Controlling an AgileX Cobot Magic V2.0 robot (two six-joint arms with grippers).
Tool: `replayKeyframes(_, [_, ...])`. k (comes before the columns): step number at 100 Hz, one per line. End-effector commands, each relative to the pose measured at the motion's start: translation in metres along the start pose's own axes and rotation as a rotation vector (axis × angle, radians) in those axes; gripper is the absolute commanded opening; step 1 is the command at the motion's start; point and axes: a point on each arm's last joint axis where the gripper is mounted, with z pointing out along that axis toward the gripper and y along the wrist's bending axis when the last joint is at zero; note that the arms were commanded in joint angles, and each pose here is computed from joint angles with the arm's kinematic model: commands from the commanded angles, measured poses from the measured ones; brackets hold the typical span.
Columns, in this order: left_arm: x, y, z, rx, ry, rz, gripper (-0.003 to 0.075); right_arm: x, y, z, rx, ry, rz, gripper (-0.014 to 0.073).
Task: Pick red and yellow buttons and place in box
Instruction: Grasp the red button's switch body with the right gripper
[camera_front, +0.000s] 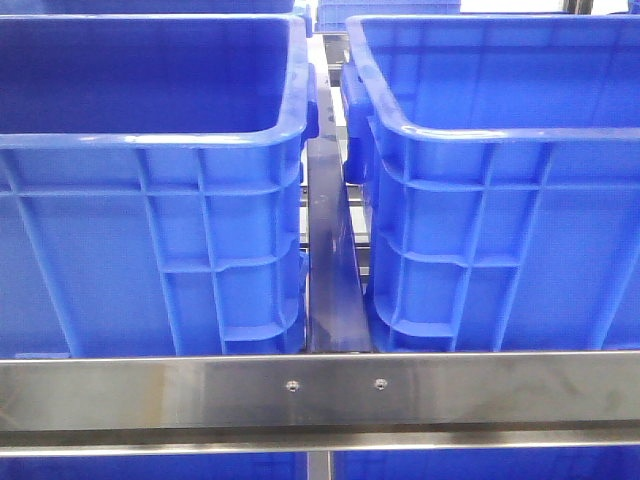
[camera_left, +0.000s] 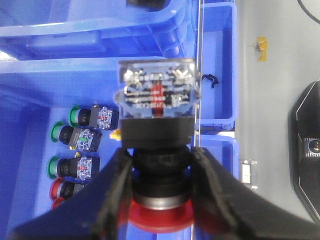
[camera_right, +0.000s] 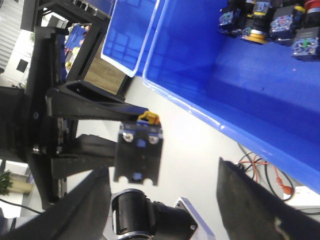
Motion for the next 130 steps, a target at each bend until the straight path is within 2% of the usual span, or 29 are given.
replayKeyframes(1, [-0.011,0.003,-0.010,-0.063,-0.079,-0.010,-0.0019,-0.009,0.019,-0.003,-0.071,-0.045,-0.012,0.0487])
replayKeyframes(69, [-0.011,0.003,-0.010,-0.063,-0.079,-0.010,-0.0019,-0.010,0.022,0.015,-0.148,-0.013,0.003,0.0487])
replayKeyframes(130, [-0.011,0.003,-0.010,-0.063,-0.079,-0.010,-0.0019,-0.010,0.023,0.029,-0.159,0.017,0.007,0.0487])
